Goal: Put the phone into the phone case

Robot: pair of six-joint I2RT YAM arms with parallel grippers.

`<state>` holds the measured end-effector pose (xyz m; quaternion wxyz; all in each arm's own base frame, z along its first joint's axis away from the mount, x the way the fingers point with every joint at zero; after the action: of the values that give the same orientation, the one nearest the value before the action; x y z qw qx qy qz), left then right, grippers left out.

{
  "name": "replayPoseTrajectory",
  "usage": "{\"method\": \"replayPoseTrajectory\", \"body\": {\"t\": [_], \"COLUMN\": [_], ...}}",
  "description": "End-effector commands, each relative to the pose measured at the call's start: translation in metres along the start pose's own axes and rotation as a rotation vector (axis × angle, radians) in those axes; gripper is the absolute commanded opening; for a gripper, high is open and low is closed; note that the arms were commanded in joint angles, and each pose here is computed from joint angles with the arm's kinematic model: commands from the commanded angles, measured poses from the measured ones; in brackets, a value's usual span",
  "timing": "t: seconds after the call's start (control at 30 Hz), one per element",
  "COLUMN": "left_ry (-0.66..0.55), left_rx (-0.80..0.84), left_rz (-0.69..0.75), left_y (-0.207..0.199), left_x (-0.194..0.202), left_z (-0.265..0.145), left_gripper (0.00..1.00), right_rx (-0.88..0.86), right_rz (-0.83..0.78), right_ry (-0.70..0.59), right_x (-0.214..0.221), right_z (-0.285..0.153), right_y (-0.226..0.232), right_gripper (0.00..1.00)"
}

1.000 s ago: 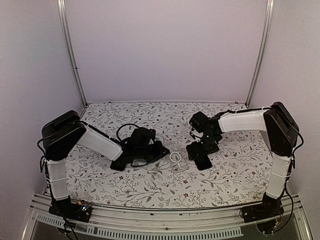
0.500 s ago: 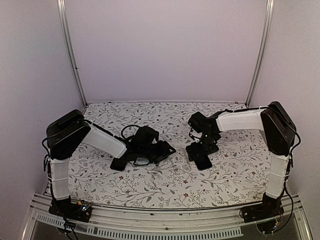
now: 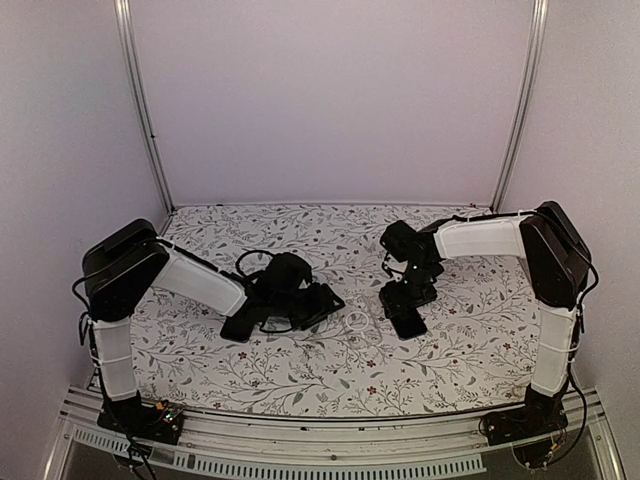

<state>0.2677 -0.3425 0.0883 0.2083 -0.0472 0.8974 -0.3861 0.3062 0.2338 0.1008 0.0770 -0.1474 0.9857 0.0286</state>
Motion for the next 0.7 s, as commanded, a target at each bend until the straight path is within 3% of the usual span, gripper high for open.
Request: {"method": "replayPoseTrajectory", "body": {"t": [0.0,0.67], "left_ry": [0.002,-0.081], "left_rx": [-0.023,0.02], "left_rz": [0.039,0.141], "left_y": [-0.003,-0.024], "left_x": [0.006,-0.005], "left_z": [-0.007,-0.021], "left_gripper": [0.6,0.6], "right_rx": [0.019,-0.023], "right_rz": [0.0,0.005], "right_ry": [0.088,-0.07], "right_x": [0.012,-0.003], "right_z": [0.023,-0.039], "right_y": [-0.006,0.003], "right_gripper": [0.71,0.67]}}
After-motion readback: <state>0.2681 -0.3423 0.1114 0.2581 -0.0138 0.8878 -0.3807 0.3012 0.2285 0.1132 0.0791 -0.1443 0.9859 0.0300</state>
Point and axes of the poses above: each gripper's point midway between its finger pads, its own z axis out along the fingers, its own y axis along the line the jaws close on, x = y × z, the point moved 9 cm from there along -z, back along the fingers, and after that the axes turned 5 degrees about z, right-handed, at the moved point
